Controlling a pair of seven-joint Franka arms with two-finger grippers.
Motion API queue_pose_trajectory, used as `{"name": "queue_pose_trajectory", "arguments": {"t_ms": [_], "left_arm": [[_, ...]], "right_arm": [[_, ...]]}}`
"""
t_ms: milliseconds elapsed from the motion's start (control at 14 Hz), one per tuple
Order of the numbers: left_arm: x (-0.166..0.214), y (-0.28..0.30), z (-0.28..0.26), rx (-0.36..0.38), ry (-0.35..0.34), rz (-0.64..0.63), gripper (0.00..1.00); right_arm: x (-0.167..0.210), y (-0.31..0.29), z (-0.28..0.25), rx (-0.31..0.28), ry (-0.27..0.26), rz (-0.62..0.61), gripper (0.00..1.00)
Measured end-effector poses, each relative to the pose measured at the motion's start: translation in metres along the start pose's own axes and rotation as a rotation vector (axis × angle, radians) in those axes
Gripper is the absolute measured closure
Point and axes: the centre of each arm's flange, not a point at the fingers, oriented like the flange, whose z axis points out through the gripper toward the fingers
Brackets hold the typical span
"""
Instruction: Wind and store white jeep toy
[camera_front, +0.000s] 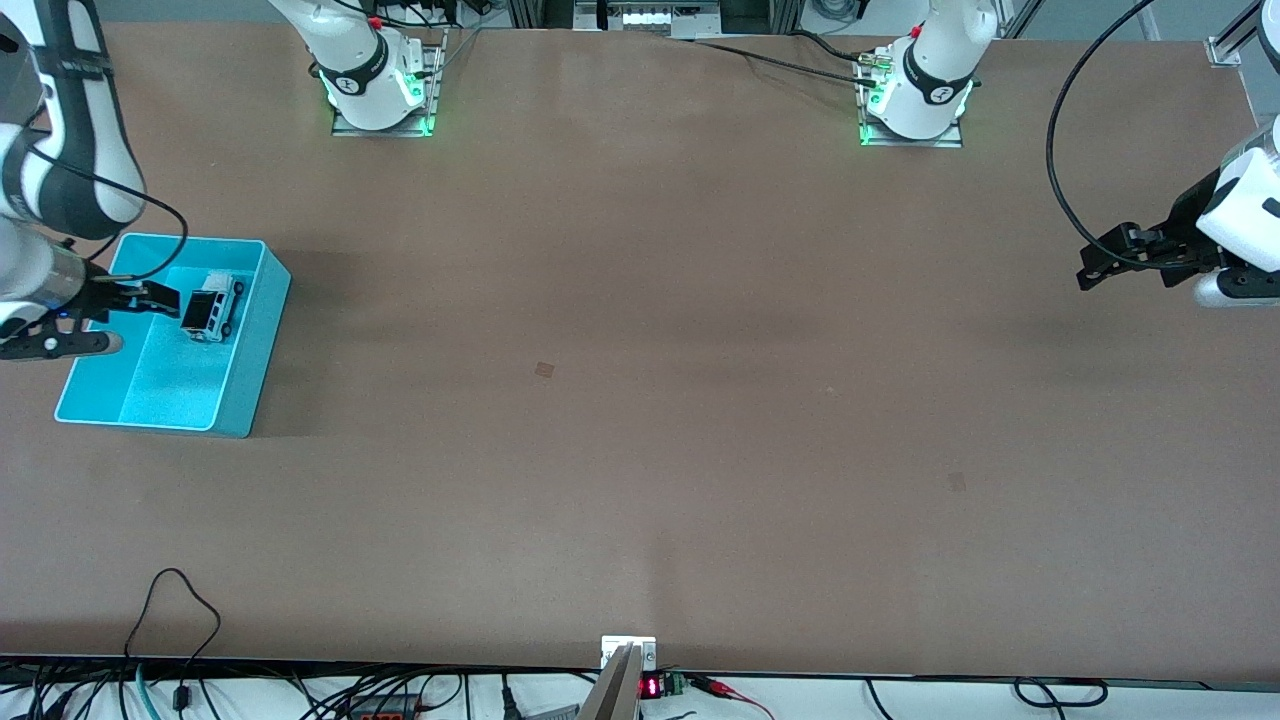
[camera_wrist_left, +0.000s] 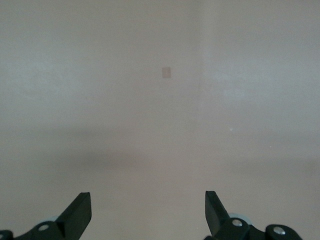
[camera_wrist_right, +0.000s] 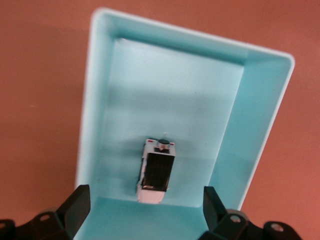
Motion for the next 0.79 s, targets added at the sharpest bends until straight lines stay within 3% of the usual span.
{"name": "queue_pose_trajectory", "arguments": {"t_ms": [143, 357, 786], "left_arm": [[-0.001, 0.0, 0.0, 0.0, -0.006, 0.0, 0.0], [0.0, 0.0, -0.001, 0.0, -0.002, 0.0, 0.0], [-0.001, -0.003, -0.008, 0.0, 0.013, -0.005, 0.0]], "right_arm": [[0.005, -0.003, -0.049, 0.041, 0.003, 0.014, 0.0], [0.011, -0.018, -0.109, 0.048, 0.033, -0.012, 0.0], [-0.005, -0.066, -0.185, 0.117, 0.054, -0.072, 0.0]]}}
